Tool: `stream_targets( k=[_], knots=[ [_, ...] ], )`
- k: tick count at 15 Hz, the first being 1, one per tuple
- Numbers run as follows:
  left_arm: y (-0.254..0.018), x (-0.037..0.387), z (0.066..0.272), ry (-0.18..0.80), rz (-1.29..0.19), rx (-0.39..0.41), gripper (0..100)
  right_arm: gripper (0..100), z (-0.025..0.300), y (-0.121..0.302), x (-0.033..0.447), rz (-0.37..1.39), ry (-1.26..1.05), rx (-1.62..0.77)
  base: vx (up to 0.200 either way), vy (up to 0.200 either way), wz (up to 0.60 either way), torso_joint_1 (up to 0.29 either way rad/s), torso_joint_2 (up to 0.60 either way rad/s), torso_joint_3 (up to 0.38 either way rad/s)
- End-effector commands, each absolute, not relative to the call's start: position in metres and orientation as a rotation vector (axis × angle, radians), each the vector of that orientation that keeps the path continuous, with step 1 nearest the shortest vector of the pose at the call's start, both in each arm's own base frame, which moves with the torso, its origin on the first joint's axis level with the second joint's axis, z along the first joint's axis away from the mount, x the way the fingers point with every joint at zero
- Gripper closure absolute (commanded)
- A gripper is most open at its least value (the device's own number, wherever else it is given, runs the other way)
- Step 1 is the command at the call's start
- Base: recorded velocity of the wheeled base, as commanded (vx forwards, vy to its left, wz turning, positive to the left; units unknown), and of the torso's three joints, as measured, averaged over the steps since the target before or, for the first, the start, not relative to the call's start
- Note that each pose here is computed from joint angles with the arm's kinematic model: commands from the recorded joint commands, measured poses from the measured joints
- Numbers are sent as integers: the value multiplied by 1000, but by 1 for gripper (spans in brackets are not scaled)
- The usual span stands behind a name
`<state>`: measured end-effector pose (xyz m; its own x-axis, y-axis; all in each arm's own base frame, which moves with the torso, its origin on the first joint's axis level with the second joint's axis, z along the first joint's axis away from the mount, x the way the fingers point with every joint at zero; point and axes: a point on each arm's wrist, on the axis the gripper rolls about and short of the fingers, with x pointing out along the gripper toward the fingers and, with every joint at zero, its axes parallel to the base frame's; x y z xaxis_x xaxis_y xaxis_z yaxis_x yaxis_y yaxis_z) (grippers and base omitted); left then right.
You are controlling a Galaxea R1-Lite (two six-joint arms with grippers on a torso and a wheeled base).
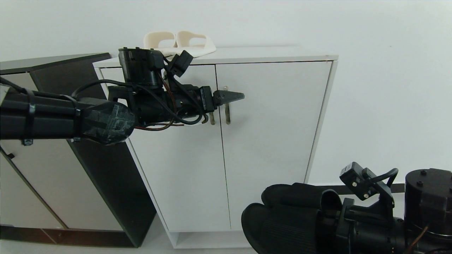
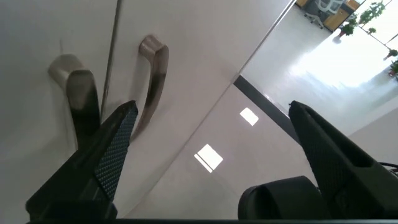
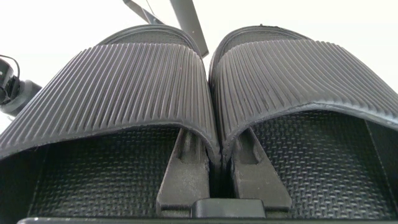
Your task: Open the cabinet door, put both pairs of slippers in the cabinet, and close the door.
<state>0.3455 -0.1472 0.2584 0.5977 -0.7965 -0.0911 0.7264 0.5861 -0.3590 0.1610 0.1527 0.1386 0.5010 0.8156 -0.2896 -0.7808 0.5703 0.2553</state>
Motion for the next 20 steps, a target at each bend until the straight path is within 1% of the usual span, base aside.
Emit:
stream_targets(
  k=[1,5,6,9,12,17,18,20],
  knots=[
    [-149,352,253,265,-893,-301,0,100,138,153,161,967,404,94,0,0,0,0,0,0],
    [-156,359,247,276,-900,-301,0,100,138,153,161,967,404,94,0,0,0,0,0,0],
    [-156,360,246,279,-900,-301,100,100,138,153,161,966,406,94,0,0,0,0,0,0],
    [-155,359,247,277,-900,-301,100,100,138,153,161,966,406,94,0,0,0,0,0,0],
    [-153,341,255,270,-912,-296,100,100,137,152,160,970,403,82,0,0,0,0,0,0],
    [-159,293,261,277,-968,-271,100,100,131,144,148,1101,385,31,0,0,0,0,0,0],
    [-160,288,262,273,-962,-267,100,100,132,142,144,1144,361,37,0,0,0,0,0,0],
    [-160,280,261,271,-960,-248,100,100,132,140,141,1166,346,40,0,0,0,0,0,0]
  ],
)
